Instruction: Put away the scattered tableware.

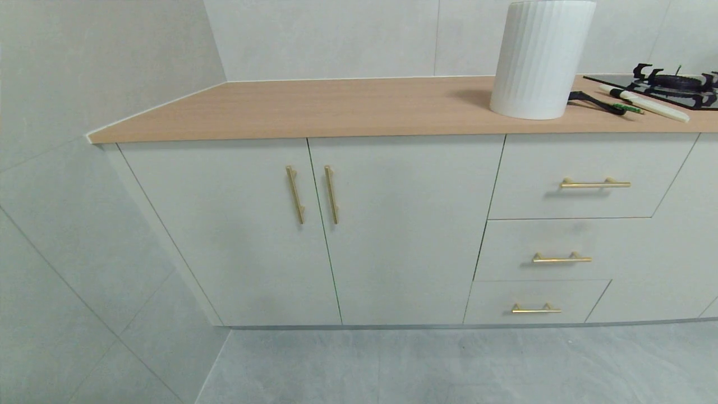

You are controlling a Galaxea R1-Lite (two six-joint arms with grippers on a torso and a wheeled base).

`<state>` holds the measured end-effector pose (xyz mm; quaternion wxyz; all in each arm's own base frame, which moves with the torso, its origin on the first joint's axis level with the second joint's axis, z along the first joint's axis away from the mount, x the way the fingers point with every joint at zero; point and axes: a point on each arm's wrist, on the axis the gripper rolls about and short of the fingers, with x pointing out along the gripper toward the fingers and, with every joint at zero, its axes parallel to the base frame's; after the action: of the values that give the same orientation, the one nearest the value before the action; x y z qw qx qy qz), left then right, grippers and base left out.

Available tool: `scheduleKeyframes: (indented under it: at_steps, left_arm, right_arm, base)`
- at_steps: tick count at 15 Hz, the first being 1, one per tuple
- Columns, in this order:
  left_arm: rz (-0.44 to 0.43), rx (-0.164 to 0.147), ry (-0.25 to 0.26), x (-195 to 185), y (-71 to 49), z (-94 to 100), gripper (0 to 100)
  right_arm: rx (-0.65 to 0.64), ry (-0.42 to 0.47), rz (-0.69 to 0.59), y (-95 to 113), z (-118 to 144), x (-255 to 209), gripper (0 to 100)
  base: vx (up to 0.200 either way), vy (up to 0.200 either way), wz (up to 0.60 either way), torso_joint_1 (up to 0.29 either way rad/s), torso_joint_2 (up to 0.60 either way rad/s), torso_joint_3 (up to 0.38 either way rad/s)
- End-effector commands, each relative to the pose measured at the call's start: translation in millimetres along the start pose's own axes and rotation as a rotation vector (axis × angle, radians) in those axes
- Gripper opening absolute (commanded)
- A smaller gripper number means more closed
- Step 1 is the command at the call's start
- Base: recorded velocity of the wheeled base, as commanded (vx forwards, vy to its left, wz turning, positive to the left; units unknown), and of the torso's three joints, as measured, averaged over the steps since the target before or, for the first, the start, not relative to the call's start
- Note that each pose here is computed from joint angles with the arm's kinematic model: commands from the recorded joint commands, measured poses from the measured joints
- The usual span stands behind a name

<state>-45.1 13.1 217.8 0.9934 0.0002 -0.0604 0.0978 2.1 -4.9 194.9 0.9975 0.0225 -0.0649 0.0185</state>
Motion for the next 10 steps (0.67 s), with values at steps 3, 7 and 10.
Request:
scheduleKeyframes:
  at_steps: [3,7,10]
  left_arm:
    - [0.112,-0.007,-0.159,-46.8,4.5,-18.2,100]
    - [0.12,-0.005,-0.154,-51.1,3.6,-28.4,100]
    - [0.141,0.009,-0.114,-44.8,2.7,-38.1,100]
  right_arm:
    - [-0.017,-0.143,-0.125,-6.3,-16.6,-52.0,100]
    - [-0.001,-0.098,-0.241,-5.2,-30.9,-47.4,100]
    - [-0.052,-0.086,-0.27,-1.3,-61.0,-52.6,100]
  base:
    - [0.0,0.0,0.0,0.0,0.0,0.0]
    - [0.0,0.0,0.0,0.0,0.0,0.0]
    - [0.0,0.0,0.0,0.0,0.0,0.0]
